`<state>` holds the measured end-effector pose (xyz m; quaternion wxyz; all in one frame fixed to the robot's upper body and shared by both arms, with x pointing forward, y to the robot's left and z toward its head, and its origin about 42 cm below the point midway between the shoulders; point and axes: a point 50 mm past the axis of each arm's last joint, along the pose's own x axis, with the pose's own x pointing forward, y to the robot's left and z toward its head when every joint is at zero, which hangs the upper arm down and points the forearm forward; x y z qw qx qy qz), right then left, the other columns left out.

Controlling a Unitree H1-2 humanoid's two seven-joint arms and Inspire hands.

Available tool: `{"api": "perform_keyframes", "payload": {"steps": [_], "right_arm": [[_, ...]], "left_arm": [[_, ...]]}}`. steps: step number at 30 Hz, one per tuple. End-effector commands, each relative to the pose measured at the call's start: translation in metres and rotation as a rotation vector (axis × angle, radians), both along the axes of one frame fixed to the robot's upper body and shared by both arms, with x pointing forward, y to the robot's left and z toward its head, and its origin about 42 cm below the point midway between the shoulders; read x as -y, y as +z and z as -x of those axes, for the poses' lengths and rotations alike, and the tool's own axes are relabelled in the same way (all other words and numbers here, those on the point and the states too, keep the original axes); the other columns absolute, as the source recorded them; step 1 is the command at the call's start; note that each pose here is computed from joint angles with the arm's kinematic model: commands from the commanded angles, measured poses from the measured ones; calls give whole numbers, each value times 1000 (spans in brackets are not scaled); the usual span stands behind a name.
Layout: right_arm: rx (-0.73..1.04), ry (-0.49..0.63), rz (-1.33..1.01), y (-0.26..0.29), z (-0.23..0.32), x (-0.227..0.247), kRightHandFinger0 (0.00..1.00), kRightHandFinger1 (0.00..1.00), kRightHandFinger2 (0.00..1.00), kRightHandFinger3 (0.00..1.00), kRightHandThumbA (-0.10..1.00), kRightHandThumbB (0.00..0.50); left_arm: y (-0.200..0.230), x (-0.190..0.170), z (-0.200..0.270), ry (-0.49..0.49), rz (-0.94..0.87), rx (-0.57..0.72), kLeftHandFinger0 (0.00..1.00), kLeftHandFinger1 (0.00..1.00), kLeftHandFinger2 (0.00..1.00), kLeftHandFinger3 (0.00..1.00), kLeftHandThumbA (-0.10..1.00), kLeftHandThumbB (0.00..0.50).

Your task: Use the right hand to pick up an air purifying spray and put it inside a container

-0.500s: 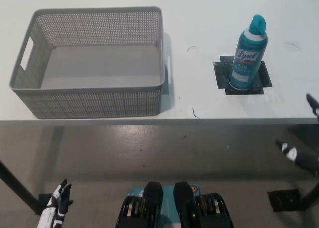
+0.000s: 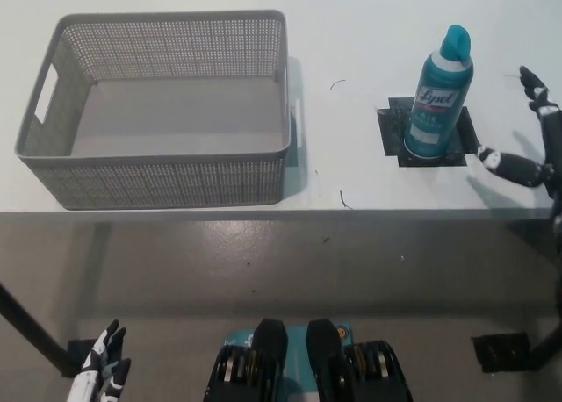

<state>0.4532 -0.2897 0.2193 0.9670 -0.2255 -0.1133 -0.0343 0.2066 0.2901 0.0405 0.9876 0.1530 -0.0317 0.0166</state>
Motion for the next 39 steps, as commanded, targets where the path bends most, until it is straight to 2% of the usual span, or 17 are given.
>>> {"api": "perform_keyframes", "payload": {"steps": [1,5,12,16,18,19,20,21,22,23,25,26,27,29,31,34,39], "right_arm": [[46,13,-42,24,-33,-15,1000,1000,1000,1000,815,500],[14,30,-81,22,-51,-28,1000,1000,1000,1000,799,500],[-81,24,-119,13,-79,-55,1000,1000,1000,1000,794,500],[-143,41,-153,5,-87,-75,1000,1000,1000,1000,751,500],[-152,51,-149,3,-88,-79,1000,1000,1000,1000,729,500],[-153,47,-151,1,-88,-79,1000,1000,1000,1000,726,500],[-156,45,-152,1,-89,-84,1000,1000,1000,1000,689,500],[-154,33,-148,2,-92,-90,1000,1000,1000,1000,651,500],[-139,-17,-187,4,-94,-96,1000,1000,1000,1000,455,487],[-119,-53,-254,8,-96,-101,1000,1000,1000,1000,193,422],[-103,-100,-374,12,-100,-107,1000,1000,992,936,-64,355],[-71,-122,-416,15,-101,-112,780,784,778,775,-93,351],[-60,-127,-434,17,-102,-116,488,526,572,608,-100,354],[-45,-110,-425,22,-104,-126,312,359,444,503,-100,375],[-16,-101,-410,30,-106,-133,253,302,415,486,-100,394],[63,-69,-406,46,-103,-144,320,339,400,449,-100,395],[222,22,-451,96,-95,-167,284,311,392,439,-100,398]], "left_arm": [[9,-3,2,-1,-25,61,868,1000,1000,1000,922,497],[10,-4,3,2,-32,61,858,997,1000,1000,909,500],[14,-10,3,-4,-57,65,861,989,1000,1000,756,416],[14,-11,3,-12,-82,48,845,984,1000,1000,568,387],[13,-6,3,-23,-88,46,825,981,1000,1000,372,344],[13,-4,3,-27,-87,44,820,978,1000,1000,336,352],[12,-3,4,-31,-81,34,821,980,1000,1000,143,355],[13,-1,3,-34,-75,25,824,984,1000,1000,36,345],[13,1,2,-38,-70,17,829,987,1000,1000,-78,372],[13,3,1,-43,-67,16,835,988,1000,1000,-99,415],[13,6,0,-45,-59,19,840,978,1000,1000,-100,480],[13,7,-2,-44,-63,21,842,974,1000,1000,-100,490],[14,7,-3,-43,-70,28,827,955,1000,1000,-100,498],[17,7,-5,-35,-93,33,802,937,1000,1000,-100,496],[18,6,-7,-29,-99,37,795,933,1000,1000,-100,499],[16,7,-5,-31,-101,30,787,926,1000,1000,-100,500],[16,5,-5,-32,-121,34,739,889,1000,1000,-100,500]]}}
